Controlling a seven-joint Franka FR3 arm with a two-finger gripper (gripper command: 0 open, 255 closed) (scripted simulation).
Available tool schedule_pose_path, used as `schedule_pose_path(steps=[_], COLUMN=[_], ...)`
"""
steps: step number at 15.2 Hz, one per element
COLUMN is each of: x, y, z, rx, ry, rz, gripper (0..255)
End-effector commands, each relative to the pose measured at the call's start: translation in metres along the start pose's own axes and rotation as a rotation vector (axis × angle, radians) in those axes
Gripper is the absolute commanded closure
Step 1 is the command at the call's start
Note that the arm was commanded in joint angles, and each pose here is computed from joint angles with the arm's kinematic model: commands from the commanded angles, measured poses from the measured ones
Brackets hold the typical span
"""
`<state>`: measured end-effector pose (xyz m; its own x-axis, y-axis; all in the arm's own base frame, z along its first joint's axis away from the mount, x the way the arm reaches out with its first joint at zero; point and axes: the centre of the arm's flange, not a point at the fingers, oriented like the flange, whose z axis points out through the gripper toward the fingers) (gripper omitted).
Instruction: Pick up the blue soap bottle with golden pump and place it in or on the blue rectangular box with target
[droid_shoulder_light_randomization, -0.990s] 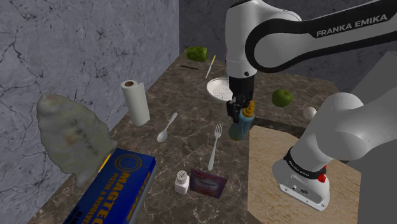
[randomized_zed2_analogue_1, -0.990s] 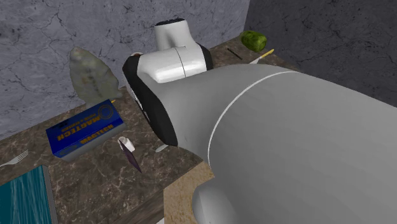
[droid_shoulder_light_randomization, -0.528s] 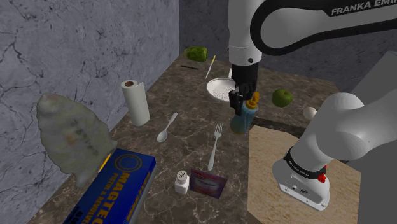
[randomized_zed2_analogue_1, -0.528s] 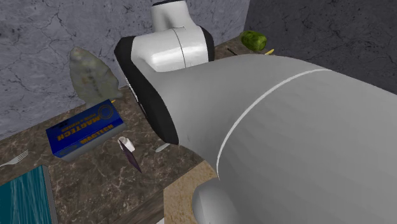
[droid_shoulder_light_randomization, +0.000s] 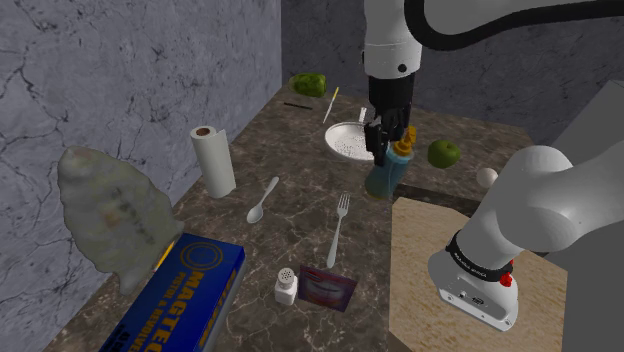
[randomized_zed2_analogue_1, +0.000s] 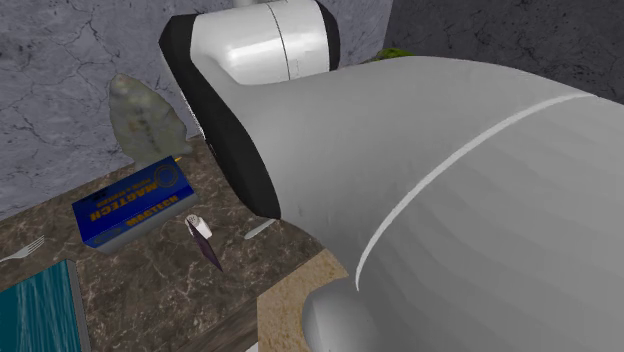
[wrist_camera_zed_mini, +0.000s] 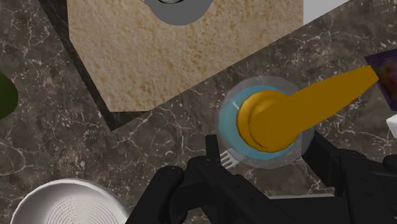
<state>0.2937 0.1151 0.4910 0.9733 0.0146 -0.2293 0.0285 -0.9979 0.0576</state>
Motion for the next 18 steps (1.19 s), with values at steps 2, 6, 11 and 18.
schedule_pose_path(steps=[2,6,11,18], x=[-0.003,0.003,0.022,0.049], y=[0.001,-0.023,-0.085,-0.172], z=[-0.015,-0.027,-0.039,-0.055], rx=[0.0,0.0,0.0,0.0], ry=[0.0,0.0,0.0,0.0], rz=[0.0,0.0,0.0,0.0], gripper=[255,255,255,255])
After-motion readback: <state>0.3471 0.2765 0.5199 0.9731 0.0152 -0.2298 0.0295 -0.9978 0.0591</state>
